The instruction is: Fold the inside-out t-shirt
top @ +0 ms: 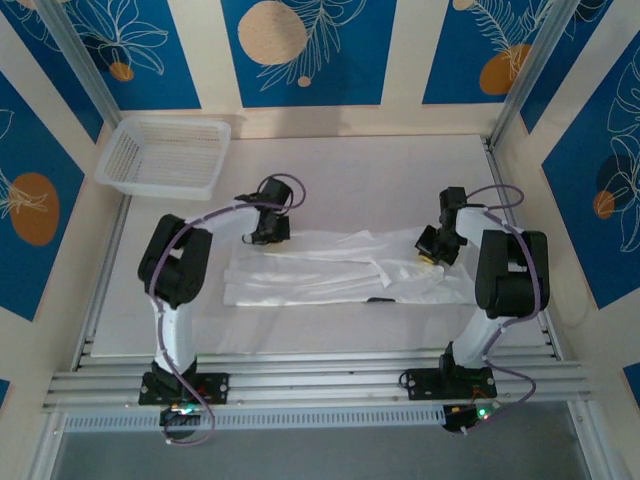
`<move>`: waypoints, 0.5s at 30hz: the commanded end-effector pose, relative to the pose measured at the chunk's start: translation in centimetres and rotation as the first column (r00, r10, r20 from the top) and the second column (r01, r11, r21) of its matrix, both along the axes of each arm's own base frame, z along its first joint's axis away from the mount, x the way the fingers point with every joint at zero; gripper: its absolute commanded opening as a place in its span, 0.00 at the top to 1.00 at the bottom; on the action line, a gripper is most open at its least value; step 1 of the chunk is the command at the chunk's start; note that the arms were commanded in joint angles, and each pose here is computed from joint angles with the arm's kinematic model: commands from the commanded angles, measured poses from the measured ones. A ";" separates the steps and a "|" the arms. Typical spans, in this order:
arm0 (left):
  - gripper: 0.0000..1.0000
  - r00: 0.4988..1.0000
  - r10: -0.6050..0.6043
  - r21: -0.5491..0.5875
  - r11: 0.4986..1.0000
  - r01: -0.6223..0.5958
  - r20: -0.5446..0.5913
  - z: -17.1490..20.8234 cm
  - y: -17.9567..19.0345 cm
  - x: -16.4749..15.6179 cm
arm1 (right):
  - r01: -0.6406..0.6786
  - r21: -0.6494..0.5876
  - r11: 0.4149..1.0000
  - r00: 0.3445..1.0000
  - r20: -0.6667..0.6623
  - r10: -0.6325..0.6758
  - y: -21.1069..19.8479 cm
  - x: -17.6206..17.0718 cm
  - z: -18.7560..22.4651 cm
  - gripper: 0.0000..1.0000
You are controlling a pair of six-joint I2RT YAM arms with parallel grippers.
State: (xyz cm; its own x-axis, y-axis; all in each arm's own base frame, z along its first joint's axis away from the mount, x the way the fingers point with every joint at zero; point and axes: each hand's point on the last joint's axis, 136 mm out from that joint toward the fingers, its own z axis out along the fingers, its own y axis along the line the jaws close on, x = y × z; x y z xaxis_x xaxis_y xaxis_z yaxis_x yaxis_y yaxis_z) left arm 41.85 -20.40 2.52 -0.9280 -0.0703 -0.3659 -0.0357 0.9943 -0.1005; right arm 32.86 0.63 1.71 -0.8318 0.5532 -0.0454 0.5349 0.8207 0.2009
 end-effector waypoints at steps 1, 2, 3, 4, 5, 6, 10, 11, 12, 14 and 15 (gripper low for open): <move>1.00 0.999 0.009 0.017 1.000 -0.008 -0.046 -3.6 -1.6 2.8 | -0.014 0.011 1.000 0.995 -0.098 0.015 0.3 -1.8 -1.4 1.00; 1.00 0.999 0.005 0.005 1.000 -0.005 -0.041 -4.0 -2.4 4.1 | -0.017 0.023 1.000 0.995 -0.097 0.019 0.6 -1.8 -1.3 1.00; 1.00 0.999 0.002 0.000 1.000 -0.002 -0.046 -5.0 -3.2 5.4 | -0.016 0.038 0.999 0.995 -0.096 0.020 1.0 -1.9 -1.0 1.00; 1.00 0.999 0.003 -0.010 1.000 -0.003 -0.036 -5.4 -4.0 6.8 | -0.012 0.059 0.998 0.995 -0.097 0.018 1.5 -2.1 -0.8 1.00; 1.00 1.000 0.002 -0.029 1.000 -0.003 -0.028 -5.4 -4.7 8.1 | -0.014 0.091 0.996 0.995 -0.093 0.023 2.3 -2.3 -0.4 1.00; 1.00 0.998 0.008 -0.083 0.996 -0.013 -0.059 -5.6 -5.7 9.3 | -0.021 0.125 0.992 0.996 -0.087 0.032 3.3 -2.6 0.0 0.99; 1.00 1.000 0.008 -0.185 0.983 -0.003 0.028 -3.4 -8.6 13.7 | -0.055 0.241 0.969 0.991 -0.104 0.083 8.8 -5.6 1.0 0.96; 1.00 0.998 0.007 -0.207 0.978 0.007 0.065 -2.3 -9.1 14.6 | -0.067 0.274 0.959 0.989 -0.112 0.101 10.6 -6.8 1.2 0.96; 1.00 0.994 0.008 -0.224 0.974 0.016 0.108 -1.1 -9.5 15.5 | -0.083 0.307 0.948 0.986 -0.114 0.124 12.7 -8.1 1.2 0.96; 1.00 0.985 0.022 -0.250 0.968 0.021 0.170 0.8 -9.8 16.6 | -0.129 0.363 0.923 0.977 -0.111 0.181 16.9 -10.8 0.7 0.95; 1.00 0.980 0.029 -0.261 0.965 0.024 0.195 1.8 -9.8 17.1 | -0.145 0.395 0.907 0.972 -0.113 0.204 19.0 -12.0 0.5 0.94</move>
State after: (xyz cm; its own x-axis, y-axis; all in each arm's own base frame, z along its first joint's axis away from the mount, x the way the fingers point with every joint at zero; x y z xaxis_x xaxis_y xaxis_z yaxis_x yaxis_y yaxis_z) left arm 58.71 -30.33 3.79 -0.8344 -0.1663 -0.5254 0.0212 0.9430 -0.3321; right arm 24.67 14.04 1.88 -0.9183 0.3740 0.1296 0.3951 0.8466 0.3567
